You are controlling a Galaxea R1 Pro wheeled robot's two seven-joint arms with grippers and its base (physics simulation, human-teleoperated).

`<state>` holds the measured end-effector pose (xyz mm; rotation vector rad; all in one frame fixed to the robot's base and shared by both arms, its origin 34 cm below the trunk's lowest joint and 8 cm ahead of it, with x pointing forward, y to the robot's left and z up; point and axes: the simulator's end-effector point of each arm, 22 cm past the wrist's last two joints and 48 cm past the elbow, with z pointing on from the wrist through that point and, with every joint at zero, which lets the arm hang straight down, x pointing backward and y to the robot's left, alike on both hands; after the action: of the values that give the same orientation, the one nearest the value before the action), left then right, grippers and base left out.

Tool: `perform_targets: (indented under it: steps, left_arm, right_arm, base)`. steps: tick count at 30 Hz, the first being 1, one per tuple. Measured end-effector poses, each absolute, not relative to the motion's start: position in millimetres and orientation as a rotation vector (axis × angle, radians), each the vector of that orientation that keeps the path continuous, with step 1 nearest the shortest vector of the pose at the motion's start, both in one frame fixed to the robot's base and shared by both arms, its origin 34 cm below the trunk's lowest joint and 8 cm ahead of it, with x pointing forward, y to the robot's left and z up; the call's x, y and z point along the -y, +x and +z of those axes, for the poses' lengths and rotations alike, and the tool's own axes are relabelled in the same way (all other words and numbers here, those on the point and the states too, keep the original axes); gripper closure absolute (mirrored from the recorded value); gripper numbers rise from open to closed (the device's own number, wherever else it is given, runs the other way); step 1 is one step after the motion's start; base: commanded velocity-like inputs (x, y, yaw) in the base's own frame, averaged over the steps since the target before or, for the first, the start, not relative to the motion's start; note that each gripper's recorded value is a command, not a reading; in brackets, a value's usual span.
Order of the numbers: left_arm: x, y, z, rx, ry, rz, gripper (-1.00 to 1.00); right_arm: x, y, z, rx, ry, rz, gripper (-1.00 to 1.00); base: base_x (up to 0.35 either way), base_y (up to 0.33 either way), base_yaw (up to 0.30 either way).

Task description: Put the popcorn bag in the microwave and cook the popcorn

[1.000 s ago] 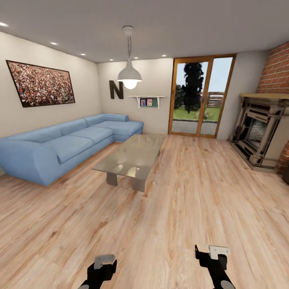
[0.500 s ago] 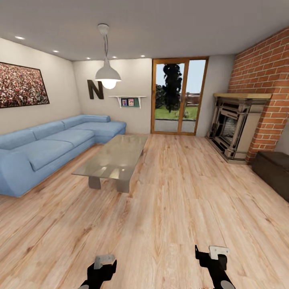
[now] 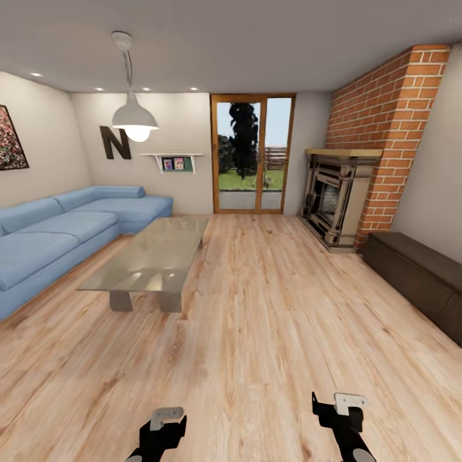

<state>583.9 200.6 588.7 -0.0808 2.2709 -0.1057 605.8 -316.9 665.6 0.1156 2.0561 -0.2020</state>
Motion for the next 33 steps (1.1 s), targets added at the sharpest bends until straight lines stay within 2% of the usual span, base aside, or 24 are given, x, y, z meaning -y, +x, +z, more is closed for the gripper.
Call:
perform_targets:
  steps: [33]
  left_arm:
    - [-200.4,583.9,588.7,-2.271,-0.079,-0.106,-1.00]
  right_arm:
    - [317.4,606.4,666.1,-2.055,0.116,-0.202,-1.00]
  base:
    - [0.000,0.000,-0.300]
